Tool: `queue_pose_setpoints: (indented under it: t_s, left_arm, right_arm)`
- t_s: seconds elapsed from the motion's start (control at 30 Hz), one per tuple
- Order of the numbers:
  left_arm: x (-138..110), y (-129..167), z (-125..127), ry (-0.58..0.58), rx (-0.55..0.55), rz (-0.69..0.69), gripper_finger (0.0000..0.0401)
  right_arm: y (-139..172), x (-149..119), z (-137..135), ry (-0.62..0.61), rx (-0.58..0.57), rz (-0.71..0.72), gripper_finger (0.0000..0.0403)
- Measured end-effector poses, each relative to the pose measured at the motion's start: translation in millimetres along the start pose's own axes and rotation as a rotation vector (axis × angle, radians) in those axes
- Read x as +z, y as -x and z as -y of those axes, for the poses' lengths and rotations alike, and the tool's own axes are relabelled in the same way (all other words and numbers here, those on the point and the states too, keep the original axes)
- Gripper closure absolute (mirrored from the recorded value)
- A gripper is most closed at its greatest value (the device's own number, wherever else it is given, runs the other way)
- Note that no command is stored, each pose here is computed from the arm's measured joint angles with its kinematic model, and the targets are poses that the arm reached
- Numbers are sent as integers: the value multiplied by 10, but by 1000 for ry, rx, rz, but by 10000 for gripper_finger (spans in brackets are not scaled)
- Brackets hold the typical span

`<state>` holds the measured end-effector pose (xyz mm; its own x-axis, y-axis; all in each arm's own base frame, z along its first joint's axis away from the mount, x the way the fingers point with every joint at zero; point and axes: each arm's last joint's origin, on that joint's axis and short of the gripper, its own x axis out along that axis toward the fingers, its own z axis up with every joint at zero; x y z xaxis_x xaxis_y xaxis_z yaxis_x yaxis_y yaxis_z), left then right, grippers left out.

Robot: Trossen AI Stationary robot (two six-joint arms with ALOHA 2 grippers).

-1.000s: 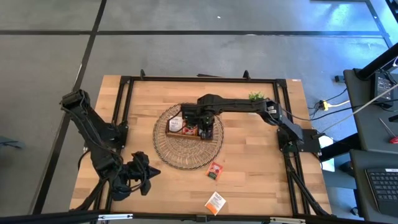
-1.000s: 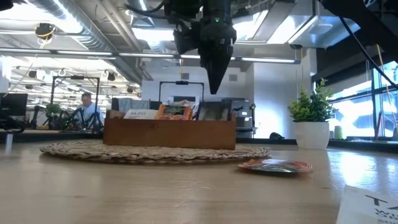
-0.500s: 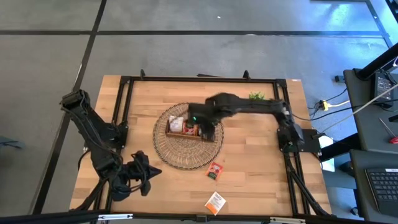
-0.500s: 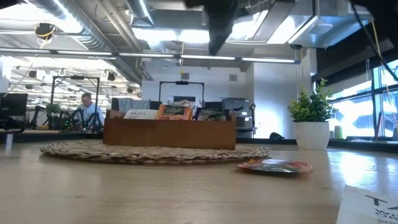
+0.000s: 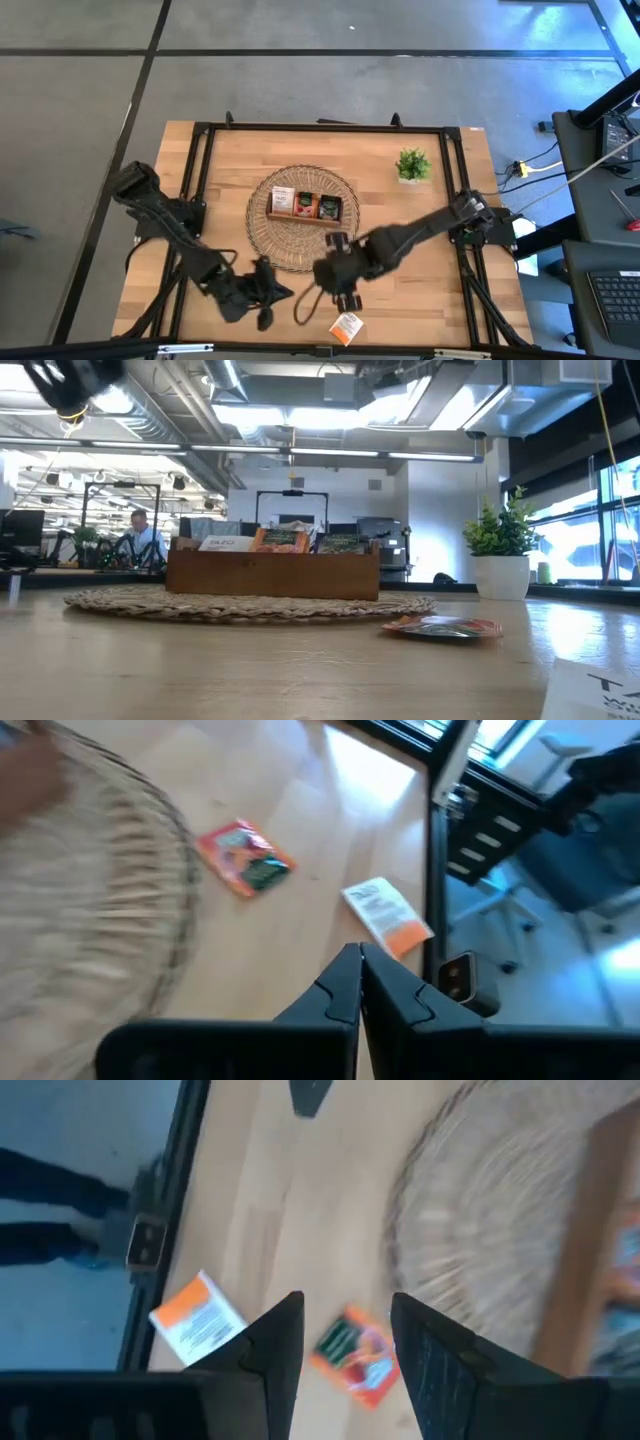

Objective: Pick & Place Tea
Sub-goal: Put the orange tea bag into the middle section of the wooden organizer

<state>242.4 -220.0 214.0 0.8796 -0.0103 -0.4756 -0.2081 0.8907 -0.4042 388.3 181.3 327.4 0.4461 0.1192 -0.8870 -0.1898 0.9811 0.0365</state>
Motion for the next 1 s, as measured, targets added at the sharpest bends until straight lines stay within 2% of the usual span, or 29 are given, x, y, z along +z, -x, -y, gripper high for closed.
queue_pose_setpoints:
  t_s: [0.1, 0.23, 0.37, 0.6, 0.7, 0.83, 0.9, 1.0]
  left_arm:
    - [-23, -221, -17, 7, -50, -32, 399]
    - [-58, -474, -57, 46, -86, -27, 399]
    - [-59, -719, -91, 89, -107, -9, 399]
    - [-19, -1085, -56, 125, -91, -15, 399]
    - [-1, -1191, -72, 136, -77, -6, 399]
    - [-10, -1249, -136, 166, -48, -11, 399]
    - [5, -1260, -153, 181, -43, -9, 399]
    - [31, -1279, -182, 171, -35, -4, 399]
  right_arm:
    - [-255, -183, -152, -35, 1, -60, 248]
    - [-546, -440, -303, -86, 69, -94, 248]
    - [-593, -654, -346, -168, 127, -55, 248]
    - [-604, -1071, -215, -304, 193, 48, 248]
    - [-723, -1258, -125, -323, 179, 85, 248]
    - [-813, -1360, -58, -184, 71, 211, 248]
    - [-867, -1434, -18, -173, -2, 202, 248]
    - [-919, -1485, 90, -191, -50, 185, 248]
